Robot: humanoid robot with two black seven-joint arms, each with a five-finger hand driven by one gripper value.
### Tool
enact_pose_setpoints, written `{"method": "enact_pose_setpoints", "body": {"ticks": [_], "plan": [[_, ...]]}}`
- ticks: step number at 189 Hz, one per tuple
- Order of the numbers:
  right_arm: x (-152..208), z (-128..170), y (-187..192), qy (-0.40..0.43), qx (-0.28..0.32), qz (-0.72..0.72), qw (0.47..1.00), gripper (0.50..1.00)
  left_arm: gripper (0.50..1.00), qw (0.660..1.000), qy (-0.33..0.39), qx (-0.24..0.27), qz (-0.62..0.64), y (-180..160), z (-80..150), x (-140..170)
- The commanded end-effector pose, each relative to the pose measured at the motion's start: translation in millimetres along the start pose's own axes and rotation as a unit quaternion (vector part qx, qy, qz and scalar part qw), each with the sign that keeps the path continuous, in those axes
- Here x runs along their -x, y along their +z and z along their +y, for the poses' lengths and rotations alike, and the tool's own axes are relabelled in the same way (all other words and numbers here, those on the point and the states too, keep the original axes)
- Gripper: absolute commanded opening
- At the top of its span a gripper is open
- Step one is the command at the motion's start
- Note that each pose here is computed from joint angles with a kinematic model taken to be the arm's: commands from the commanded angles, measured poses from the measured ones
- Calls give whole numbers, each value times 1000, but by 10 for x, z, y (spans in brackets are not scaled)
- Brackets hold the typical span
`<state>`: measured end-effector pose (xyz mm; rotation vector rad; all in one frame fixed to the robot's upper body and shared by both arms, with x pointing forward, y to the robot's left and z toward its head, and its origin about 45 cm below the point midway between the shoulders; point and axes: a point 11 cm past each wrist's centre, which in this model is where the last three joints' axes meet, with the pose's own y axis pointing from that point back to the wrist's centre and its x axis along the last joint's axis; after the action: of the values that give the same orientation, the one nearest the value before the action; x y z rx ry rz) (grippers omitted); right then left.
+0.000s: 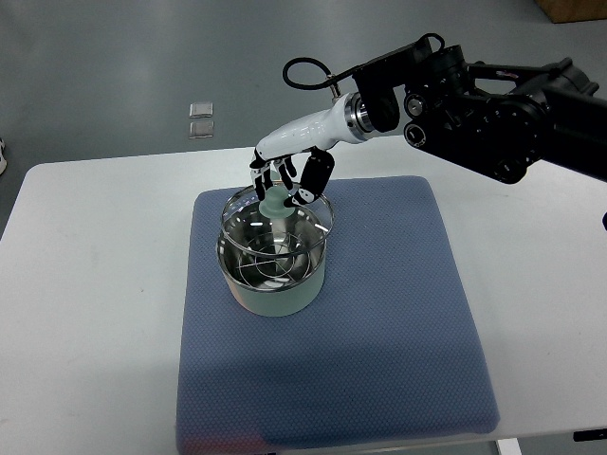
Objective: Open lid and place right of pot
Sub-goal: 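Lift the glass lid off the saucepan with the right hand, then lower the lid onto the mat beside the saucepan and release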
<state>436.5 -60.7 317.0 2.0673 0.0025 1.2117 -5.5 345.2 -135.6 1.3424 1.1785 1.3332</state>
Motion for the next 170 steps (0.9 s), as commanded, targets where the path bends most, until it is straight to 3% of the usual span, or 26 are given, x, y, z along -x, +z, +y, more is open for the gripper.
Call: {"method": "enact_pose_setpoints", "body": {"ticks": [1,38,100,126,170], "plan": [[-2,49,50,1,6,-1,1000,500,1000,1000,0,0,-1,-1,0,0],[-46,249,191,2,21,-6,1000,500,1000,1000,0,0,-1,-1,0,0],[144,1022,778,32,69,-39,996,500,1000,1000,0,0,-1,-1,0,0],[374,1086,926,43,78,-53,995,500,1000,1000,0,0,-1,-1,0,0],[815,901,1019,41,76,-74,994,500,1000,1000,0,0,-1,-1,0,0]]}}
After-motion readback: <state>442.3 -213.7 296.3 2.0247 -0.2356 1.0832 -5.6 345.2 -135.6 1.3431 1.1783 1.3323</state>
